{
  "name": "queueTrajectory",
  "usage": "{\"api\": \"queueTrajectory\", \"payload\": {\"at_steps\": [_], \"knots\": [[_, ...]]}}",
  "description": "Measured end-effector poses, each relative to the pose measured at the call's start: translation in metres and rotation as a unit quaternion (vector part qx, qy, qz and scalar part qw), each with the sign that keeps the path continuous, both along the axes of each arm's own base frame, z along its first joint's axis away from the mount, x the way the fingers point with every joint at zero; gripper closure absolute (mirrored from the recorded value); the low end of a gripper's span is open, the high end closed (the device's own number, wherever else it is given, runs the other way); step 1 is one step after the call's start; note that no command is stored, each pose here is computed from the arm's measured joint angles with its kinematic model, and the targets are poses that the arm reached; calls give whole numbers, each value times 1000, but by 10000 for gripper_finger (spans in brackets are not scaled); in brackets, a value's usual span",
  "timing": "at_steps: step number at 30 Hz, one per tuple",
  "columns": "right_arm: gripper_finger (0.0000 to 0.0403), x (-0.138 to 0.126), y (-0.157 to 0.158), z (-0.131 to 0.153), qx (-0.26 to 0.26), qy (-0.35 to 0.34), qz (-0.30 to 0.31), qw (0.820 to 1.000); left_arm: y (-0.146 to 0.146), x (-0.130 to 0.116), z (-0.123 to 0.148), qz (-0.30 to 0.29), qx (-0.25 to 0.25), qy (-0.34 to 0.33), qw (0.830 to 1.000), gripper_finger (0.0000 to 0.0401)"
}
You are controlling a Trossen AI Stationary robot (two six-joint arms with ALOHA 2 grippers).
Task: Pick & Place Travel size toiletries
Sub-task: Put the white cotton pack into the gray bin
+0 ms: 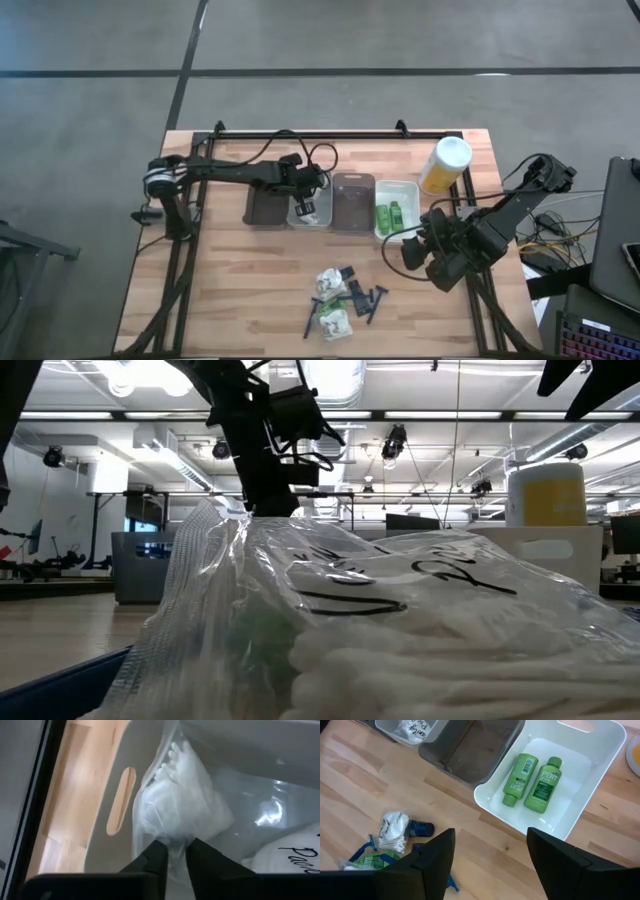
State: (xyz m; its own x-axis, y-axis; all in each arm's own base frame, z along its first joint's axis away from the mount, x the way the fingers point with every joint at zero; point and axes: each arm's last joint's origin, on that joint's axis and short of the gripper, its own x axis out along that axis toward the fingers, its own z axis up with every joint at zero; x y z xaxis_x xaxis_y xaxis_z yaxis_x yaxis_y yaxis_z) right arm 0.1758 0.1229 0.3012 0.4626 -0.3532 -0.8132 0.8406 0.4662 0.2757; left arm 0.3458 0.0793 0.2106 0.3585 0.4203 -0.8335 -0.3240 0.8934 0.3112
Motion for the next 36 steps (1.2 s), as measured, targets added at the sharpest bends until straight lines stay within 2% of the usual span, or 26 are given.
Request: {"api": "queueTrajectory", "payload": {"at_steps": [8, 12, 15, 19, 22, 25, 32, 35, 36], "knots": [[115, 0, 0, 0, 0, 1, 1, 1000, 0, -8, 15, 17, 35, -4, 999, 244], [94, 0, 0, 0, 5, 10, 8, 1000, -3, -20, 30, 35, 53, -1, 998, 219], [80, -1, 1, -1, 16, 27, 23, 999, -11, -31, 50, 50, 41, -11, 998, 208], [64, -1, 2, -1, 19, 36, 33, 999, -34, -42, 82, -10, -39, -71, 997, 207], [53, 0, 3, -1, 15, 37, 46, 998, -57, -47, 100, -70, -104, -125, 984, 208], [46, 3, 5, 0, 17, 27, 69, 997, -82, -46, 105, -88, -158, -158, 971, 208], [51, 9, 10, -1, 20, 6, 108, 994, -146, -17, 76, -164, -271, -148, 937, 208], [59, 9, 11, -1, 27, 0, 99, 995, -155, -1, 55, -156, -347, -125, 916, 208], [62, 9, 11, -1, 28, 0, 98, 995, -155, 4, 46, -143, -359, -115, 915, 208]]}}
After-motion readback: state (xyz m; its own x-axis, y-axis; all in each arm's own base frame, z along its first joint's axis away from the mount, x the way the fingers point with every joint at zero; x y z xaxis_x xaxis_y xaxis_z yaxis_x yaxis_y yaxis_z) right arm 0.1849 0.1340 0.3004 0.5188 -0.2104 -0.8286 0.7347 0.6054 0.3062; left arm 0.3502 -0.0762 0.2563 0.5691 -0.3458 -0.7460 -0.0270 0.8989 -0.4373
